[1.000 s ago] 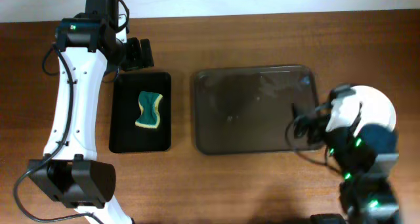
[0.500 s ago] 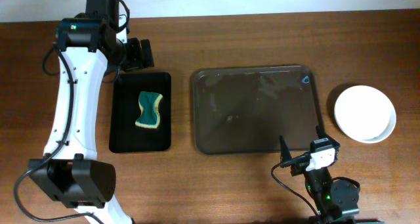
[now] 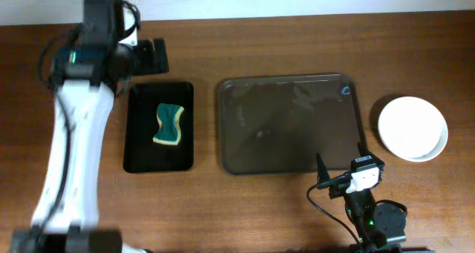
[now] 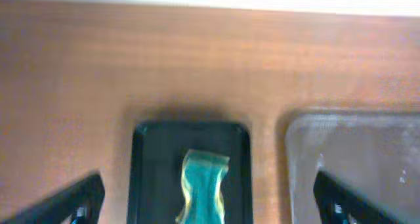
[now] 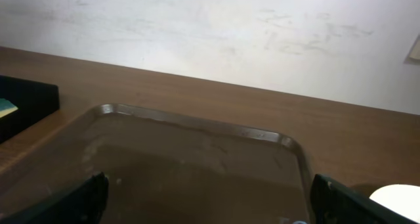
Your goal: Clean dirty plates on tray and stack at the side
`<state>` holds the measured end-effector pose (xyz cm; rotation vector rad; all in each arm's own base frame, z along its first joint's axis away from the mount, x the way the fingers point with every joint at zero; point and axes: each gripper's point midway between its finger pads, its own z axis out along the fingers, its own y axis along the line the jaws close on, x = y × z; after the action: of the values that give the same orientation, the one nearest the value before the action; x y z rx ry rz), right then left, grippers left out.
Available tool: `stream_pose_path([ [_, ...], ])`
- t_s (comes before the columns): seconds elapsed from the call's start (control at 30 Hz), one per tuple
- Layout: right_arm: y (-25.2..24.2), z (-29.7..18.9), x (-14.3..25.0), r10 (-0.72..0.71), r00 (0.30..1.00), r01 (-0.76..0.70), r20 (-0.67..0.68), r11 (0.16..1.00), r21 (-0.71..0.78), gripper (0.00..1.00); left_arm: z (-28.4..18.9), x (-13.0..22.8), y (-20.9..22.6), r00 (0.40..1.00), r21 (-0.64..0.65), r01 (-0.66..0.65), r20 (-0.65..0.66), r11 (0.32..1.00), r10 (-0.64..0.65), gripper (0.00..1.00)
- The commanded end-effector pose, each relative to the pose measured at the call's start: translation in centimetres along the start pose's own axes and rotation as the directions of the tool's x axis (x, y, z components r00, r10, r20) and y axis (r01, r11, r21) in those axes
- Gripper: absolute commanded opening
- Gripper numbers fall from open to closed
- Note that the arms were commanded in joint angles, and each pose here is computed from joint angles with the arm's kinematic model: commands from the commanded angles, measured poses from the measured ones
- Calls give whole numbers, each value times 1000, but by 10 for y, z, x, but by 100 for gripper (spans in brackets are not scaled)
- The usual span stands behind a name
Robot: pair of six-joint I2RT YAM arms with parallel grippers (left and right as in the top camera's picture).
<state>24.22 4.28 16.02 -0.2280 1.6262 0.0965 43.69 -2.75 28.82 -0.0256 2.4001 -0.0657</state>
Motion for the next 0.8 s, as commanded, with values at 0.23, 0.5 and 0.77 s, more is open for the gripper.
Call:
stream_pose_path([
  [0.23, 0, 0, 2, -4, 1000, 4, 1, 1000, 5, 99, -49, 166, 21, 782, -88, -205, 584, 975, 217, 100],
  [0.5, 0, 0, 2, -4, 1000, 4, 1, 1000, 5, 99, -29, 231, 34, 709, -181, -225, 644, 957, 288, 100],
  [0.77, 0, 0, 2, -4, 1000, 4, 1, 1000, 5, 99, -34, 228, 38, 698, -199, -208, 655, 958, 288, 100],
])
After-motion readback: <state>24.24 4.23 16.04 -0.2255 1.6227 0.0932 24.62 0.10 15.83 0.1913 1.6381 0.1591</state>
